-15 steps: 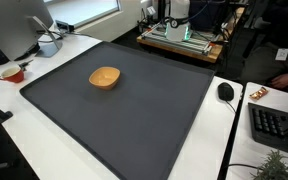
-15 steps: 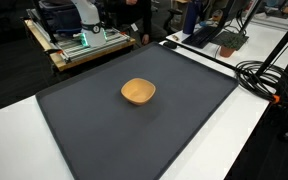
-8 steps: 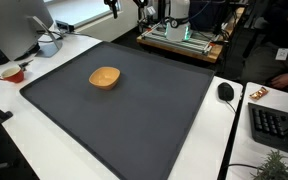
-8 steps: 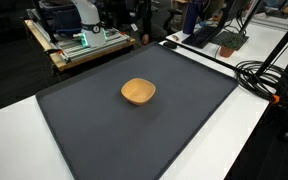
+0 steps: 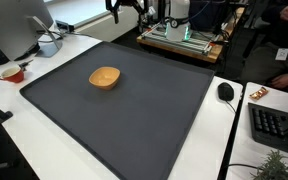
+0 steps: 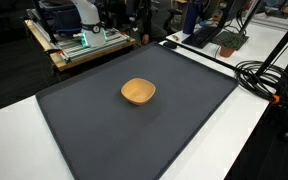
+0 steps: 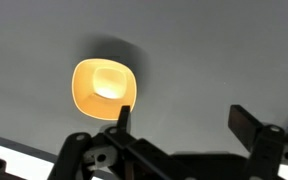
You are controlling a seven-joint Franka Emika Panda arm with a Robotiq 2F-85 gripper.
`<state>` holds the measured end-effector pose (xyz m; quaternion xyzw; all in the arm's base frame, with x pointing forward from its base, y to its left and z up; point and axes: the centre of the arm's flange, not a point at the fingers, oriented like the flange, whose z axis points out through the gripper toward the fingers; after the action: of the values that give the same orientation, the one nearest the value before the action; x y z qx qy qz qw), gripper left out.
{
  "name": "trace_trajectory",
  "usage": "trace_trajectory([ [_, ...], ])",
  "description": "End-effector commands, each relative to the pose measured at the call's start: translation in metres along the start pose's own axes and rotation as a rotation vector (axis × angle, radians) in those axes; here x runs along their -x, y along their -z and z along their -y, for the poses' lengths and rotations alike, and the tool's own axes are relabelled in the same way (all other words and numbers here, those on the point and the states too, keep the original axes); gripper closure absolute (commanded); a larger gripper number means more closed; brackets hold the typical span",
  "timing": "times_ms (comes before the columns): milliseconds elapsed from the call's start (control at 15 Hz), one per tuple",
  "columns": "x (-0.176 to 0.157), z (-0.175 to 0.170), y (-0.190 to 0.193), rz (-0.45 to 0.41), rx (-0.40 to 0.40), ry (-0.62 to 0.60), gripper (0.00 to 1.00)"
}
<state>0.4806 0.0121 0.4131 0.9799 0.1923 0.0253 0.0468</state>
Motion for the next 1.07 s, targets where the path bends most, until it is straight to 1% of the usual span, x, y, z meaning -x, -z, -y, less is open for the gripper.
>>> trace_trajectory([
  [0,-0.008,0.013,-0.04,-0.037,0.118,-0.083,0.0],
  [67,-0.009,0.016,-0.051,-0.049,0.147,-0.105,0.0],
  [133,-0.009,0.02,-0.067,-0.054,0.192,-0.116,0.0],
  [200,-0.009,0.024,-0.08,-0.048,0.228,-0.108,0.0],
  [267,-0.008,0.027,-0.095,-0.014,0.279,-0.111,0.0],
  [333,-0.007,0.03,-0.107,0.008,0.311,-0.087,0.0],
  [400,-0.006,0.032,-0.118,0.031,0.365,-0.058,0.0],
  [533,-0.007,0.033,-0.139,0.068,0.434,0.008,0.0],
  [600,-0.007,0.035,-0.148,0.07,0.451,0.037,0.0],
  [667,-0.008,0.035,-0.156,0.069,0.451,0.046,0.0],
  [733,-0.008,0.035,-0.162,0.069,0.39,0.045,0.0],
  [800,0.001,0.037,-0.147,0.071,0.407,0.035,0.0],
  [1000,-0.001,0.038,-0.161,0.085,0.391,0.044,0.0],
])
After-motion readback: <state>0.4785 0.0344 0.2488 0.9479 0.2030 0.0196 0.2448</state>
